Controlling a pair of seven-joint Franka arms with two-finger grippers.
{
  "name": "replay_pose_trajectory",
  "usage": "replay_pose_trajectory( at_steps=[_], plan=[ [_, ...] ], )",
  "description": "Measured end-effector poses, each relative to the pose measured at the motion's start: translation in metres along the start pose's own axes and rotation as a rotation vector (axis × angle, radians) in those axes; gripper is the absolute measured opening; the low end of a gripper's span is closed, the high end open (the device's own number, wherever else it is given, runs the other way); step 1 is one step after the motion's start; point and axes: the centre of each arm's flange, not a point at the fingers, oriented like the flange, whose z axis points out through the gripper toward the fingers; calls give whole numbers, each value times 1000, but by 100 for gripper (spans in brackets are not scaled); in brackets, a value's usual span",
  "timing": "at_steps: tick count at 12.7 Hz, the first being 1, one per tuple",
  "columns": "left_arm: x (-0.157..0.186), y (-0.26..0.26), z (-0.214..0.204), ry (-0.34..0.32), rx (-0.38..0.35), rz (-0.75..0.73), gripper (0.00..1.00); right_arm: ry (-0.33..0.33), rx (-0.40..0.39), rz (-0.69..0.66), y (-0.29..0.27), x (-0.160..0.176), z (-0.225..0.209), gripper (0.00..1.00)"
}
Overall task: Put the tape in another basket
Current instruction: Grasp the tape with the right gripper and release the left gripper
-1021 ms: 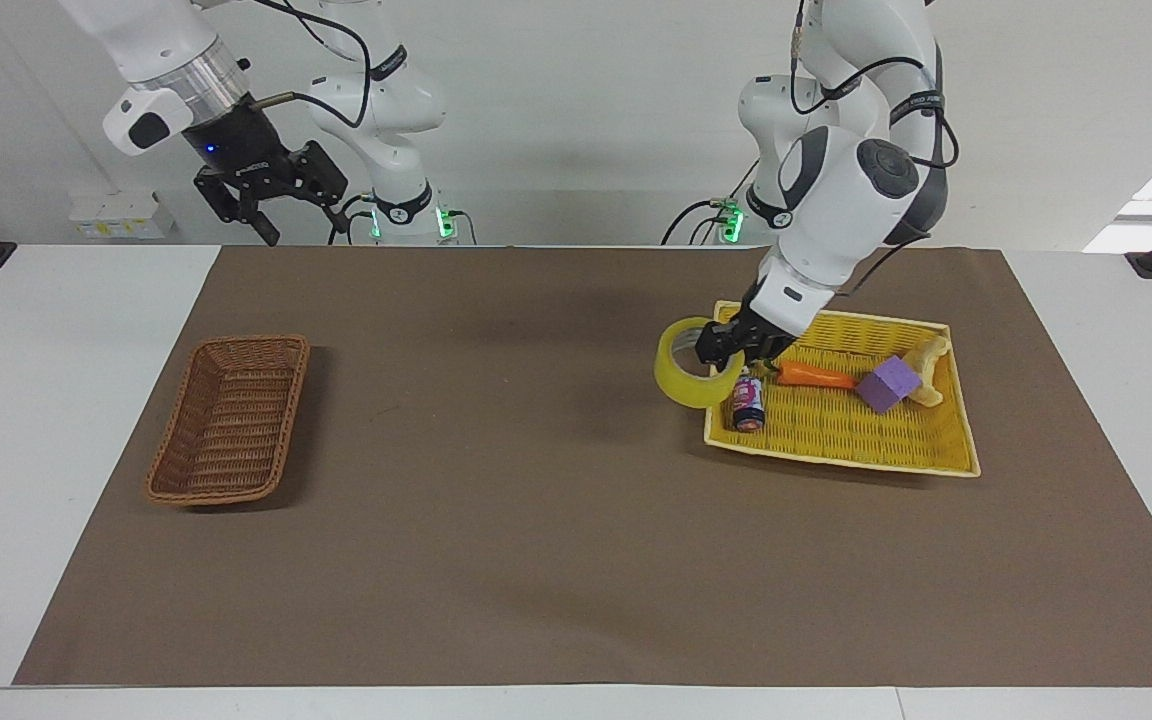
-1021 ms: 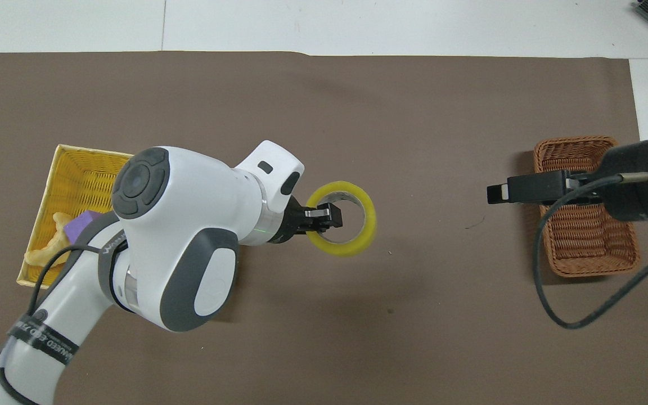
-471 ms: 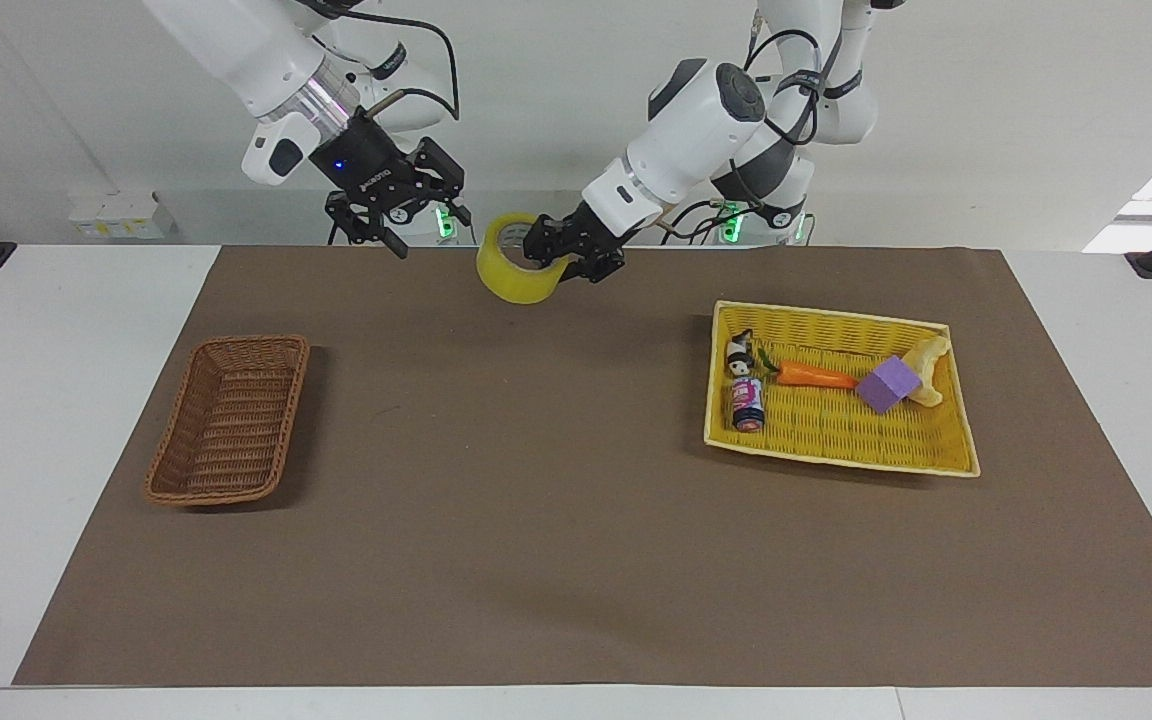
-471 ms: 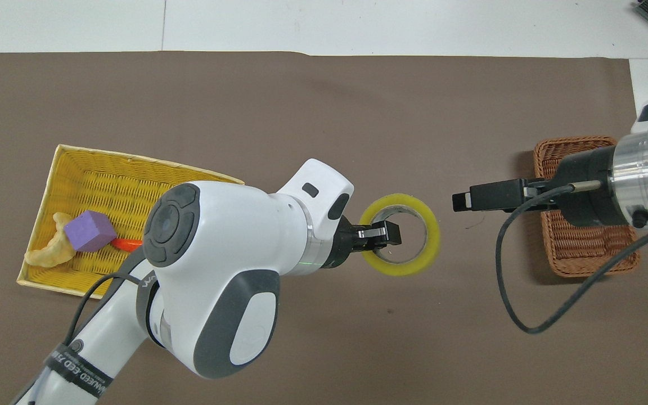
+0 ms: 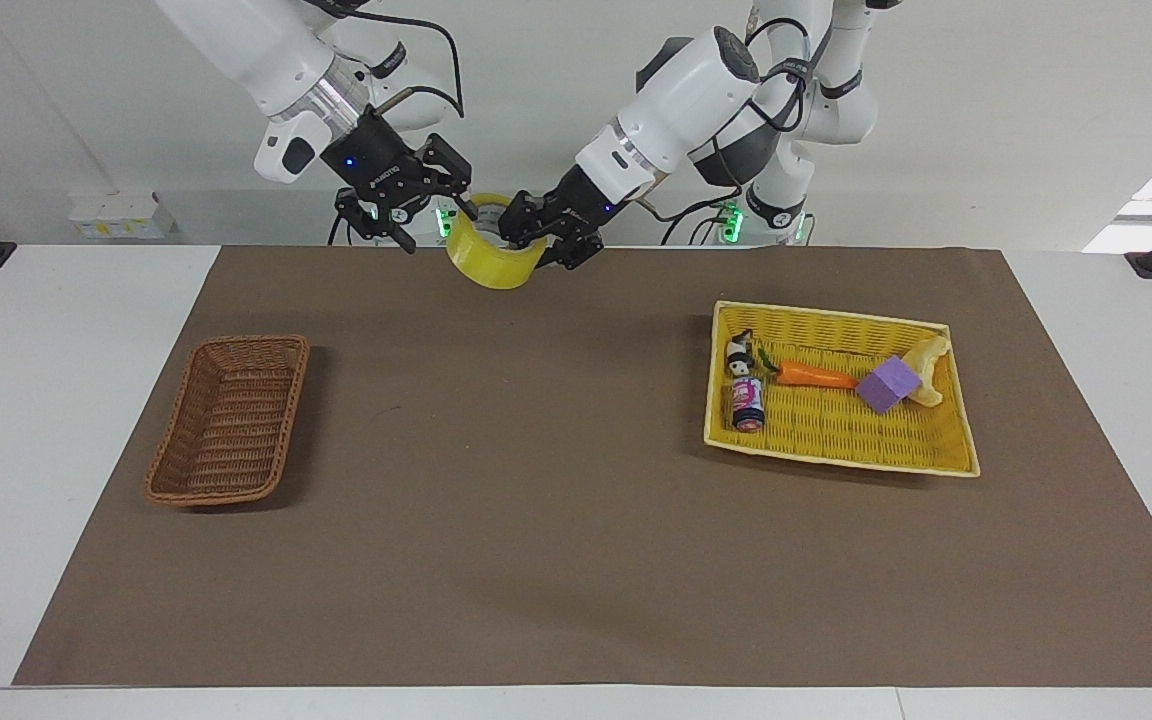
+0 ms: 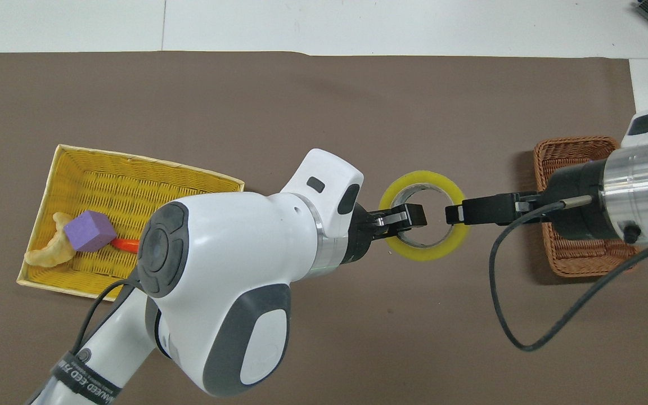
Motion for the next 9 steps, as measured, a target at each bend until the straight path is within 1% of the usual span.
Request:
replay_pose_trajectory(
  at_steps=[1, 2, 4, 5, 6, 7, 8, 9],
  plan=[
    [-2, 3, 0, 4, -8, 0, 25, -1, 0, -6, 1, 0, 0, 91],
    [-7, 6, 2, -1, -9, 0, 25, -1, 4, -13, 2, 0, 0, 82],
    [-10, 7, 7, -6, -11, -3, 25, -1, 10, -16, 0, -1, -1, 56],
    [-10, 11, 4, -1, -20, -2, 24, -4, 6, -9, 4, -1, 1, 51],
    [-11, 12, 3, 0, -24, 1, 21, -6, 8, -3, 7, -1, 1, 48],
    [-11, 14, 2, 1, -26, 2, 20, -8, 8, 1, 9, -1, 2, 47],
    [-11, 15, 1, 2, -29, 3, 21, -9, 7, 4, 10, -1, 3, 45],
    [-11, 18, -1, 4, -36, -5, 29, -11, 7, 5, 11, -1, 4, 44]
  ],
)
